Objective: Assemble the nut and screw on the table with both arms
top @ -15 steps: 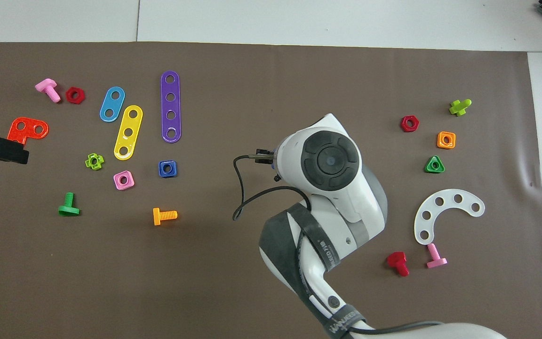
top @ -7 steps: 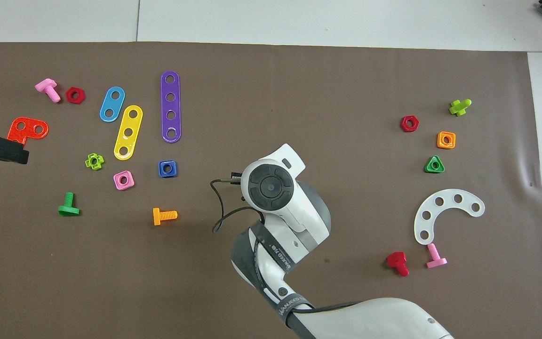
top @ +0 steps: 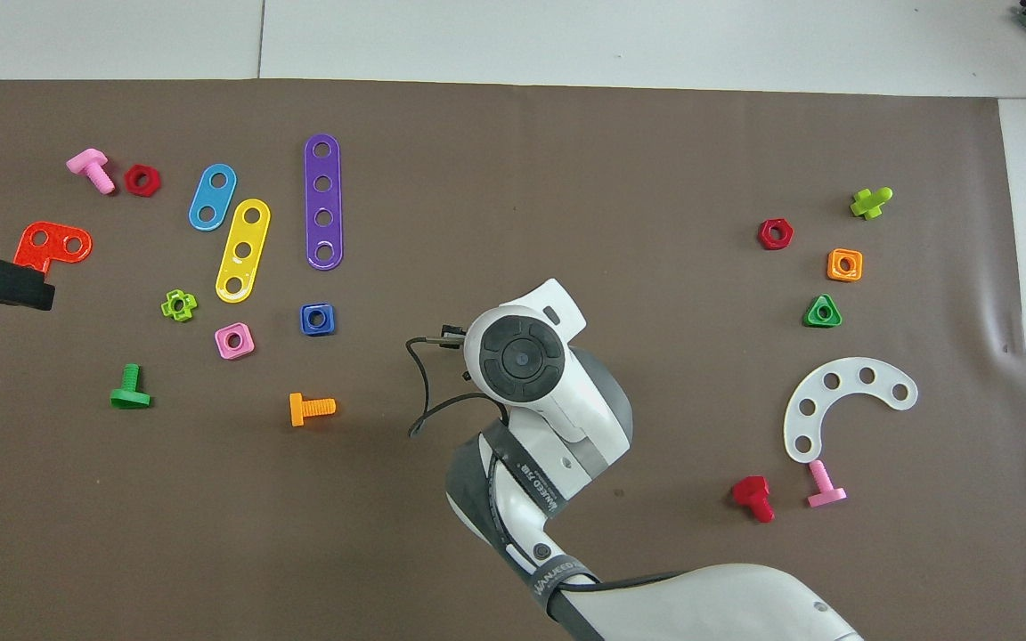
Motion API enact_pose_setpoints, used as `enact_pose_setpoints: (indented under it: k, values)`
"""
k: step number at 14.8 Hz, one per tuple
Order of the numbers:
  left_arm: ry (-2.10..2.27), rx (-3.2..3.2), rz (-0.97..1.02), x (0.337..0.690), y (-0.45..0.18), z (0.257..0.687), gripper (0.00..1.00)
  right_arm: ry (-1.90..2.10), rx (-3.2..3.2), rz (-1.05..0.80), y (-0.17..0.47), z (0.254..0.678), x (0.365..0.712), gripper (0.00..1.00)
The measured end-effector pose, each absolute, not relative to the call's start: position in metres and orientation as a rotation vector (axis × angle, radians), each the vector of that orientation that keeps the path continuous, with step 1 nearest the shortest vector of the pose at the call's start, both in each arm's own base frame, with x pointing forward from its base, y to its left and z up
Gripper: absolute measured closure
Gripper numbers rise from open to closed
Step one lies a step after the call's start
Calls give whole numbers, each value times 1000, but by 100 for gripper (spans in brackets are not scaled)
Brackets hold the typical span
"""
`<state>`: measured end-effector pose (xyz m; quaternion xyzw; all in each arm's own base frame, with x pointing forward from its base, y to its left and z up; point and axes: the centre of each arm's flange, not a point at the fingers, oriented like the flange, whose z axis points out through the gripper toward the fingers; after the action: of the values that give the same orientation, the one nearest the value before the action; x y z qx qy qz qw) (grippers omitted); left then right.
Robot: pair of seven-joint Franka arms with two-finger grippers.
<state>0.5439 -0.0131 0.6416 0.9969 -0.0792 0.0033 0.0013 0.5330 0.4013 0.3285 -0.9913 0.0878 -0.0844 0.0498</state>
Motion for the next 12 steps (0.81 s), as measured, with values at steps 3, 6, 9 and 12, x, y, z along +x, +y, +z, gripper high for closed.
enact_pose_setpoints:
  k: [3,6,9,12]
  values:
    - [-251,3129,8,544,-14,641,0,384,-2972,-308,356,394,557,2]
    - [-263,3129,39,546,-18,636,0,471,-2950,-358,267,465,584,0]
    - [-285,3128,68,547,-26,616,0,431,-2995,-363,168,509,597,0]
    - [-277,3127,103,551,-38,587,0,362,-3060,-282,90,532,593,0]
